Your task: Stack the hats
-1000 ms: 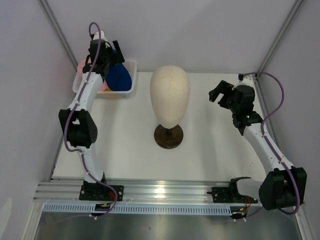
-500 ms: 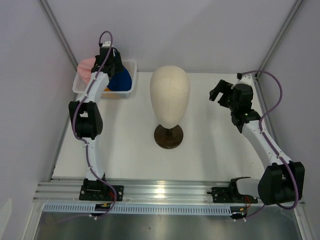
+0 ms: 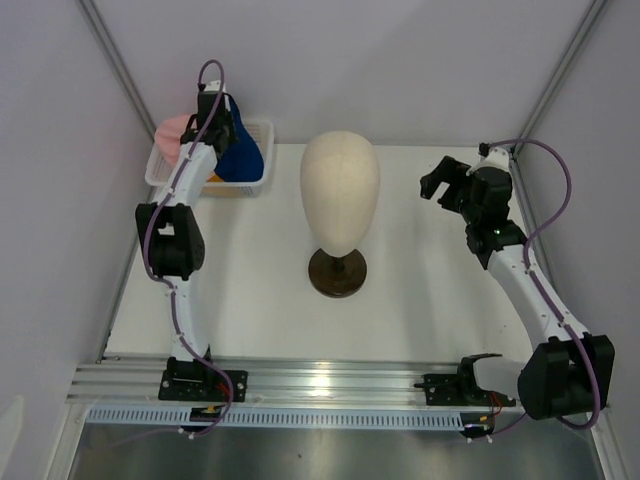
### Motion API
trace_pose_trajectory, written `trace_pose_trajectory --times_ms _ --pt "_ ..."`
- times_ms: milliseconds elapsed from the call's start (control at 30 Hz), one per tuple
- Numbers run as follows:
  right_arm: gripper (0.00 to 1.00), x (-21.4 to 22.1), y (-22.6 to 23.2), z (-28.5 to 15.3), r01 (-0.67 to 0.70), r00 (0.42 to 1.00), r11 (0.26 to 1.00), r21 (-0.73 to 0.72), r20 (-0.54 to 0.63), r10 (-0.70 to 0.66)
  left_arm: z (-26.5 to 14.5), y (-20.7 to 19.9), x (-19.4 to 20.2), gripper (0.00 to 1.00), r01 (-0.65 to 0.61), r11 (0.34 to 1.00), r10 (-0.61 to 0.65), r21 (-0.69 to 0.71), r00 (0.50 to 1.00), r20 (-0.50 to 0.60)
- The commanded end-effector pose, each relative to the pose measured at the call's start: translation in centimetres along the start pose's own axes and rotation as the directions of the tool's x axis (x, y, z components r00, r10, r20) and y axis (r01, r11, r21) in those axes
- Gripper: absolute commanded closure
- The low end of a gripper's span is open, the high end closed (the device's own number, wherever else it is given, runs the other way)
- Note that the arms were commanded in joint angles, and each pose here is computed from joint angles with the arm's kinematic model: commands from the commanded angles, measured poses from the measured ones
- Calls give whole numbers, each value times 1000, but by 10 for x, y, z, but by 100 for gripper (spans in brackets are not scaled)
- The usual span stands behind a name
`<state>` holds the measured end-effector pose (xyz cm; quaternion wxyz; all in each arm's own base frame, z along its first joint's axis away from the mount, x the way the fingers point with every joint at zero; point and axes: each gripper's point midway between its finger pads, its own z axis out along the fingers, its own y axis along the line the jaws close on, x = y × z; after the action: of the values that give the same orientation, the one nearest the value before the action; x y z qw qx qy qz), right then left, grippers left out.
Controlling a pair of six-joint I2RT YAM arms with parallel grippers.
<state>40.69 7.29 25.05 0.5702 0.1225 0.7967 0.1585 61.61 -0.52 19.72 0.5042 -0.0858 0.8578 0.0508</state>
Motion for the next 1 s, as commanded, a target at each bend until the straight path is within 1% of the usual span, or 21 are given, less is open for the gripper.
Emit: trace_pose_trajectory --times_ms 0,33,67,133,167,267,300,333,400,467,500,533,567,600,633,667,700,733,800,833,967 --pt "1 -54 32 -24 9 988 993 -121 154 10 -72 -4 -83 99 36 996 -50 88 985 165" --pt "0 -61 37 -30 17 985 990 -140 174 7 -85 -10 -88 99 30 990 -53 138 985 165" --pt "0 -65 43 -34 23 982 986 -164 186 8 -111 -12 -107 99 29 985 -64 172 977 202" --pt "1 -83 57 -47 44 973 974 -221 232 8 -141 -18 -122 99 25 970 -81 240 970 228" --pt "1 -90 61 -50 48 968 971 -235 250 12 -173 -27 -134 99 10 947 -95 320 964 250" --pt "1 -118 73 -60 29 955 966 -255 294 49 -219 -43 -145 99 12 894 -141 448 957 256" --pt "1 -130 81 -66 39 950 961 -273 309 49 -247 -43 -154 99 15 878 -167 479 947 276" --pt "1 -126 83 -64 40 955 958 -285 292 47 -261 -44 -158 99 9 866 -174 500 943 284" --pt "0 -140 101 -73 53 952 934 -353 299 59 -302 -50 -164 99 -28 821 -181 570 934 307" --pt "1 -148 115 -84 60 949 906 -418 306 79 -329 -55 -168 99 -65 784 -180 618 928 325" --pt "0 -154 122 -90 52 943 892 -449 316 104 -347 -60 -167 99 -96 746 -172 659 928 329" --pt "1 -157 126 -94 52 940 882 -468 321 115 -369 -60 -172 99 -124 725 -175 677 918 355" --pt "0 -163 133 -103 63 932 864 -499 338 127 -382 -62 -174 99 -142 706 -176 694 914 366" --pt "1 -165 137 -108 54 930 852 -521 336 147 -396 -67 -172 99 -164 665 -176 729 914 366" --pt "0 -167 140 -111 50 929 842 -537 334 158 -417 -68 -175 99 -190 639 -187 745 902 390" --pt "1 -168 144 -116 51 930 829 -557 330 164 -427 -71 -175 99 -208 611 -189 764 899 396" --pt "1 -171 148 -121 53 928 818 -573 330 172 -443 -77 -171 98 -231 553 -186 801 902 389" --pt "0 -171 151 -126 44 930 805 -592 319 184 -456 -78 -171 98 -253 527 -186 811 897 401" --pt "1 -171 158 -133 49 934 778 -626 306 187 -470 -82 -165 98 -270 479 -183 835 900 396" --pt "1 -171 161 -138 42 934 768 -640 298 197 -477 -86 -160 98 -289 431 -174 855 903 393" --pt "1 -169 174 -155 50 941 704 -708 269 204 -499 -95 -140 98 -305 314 -144 899 921 362"
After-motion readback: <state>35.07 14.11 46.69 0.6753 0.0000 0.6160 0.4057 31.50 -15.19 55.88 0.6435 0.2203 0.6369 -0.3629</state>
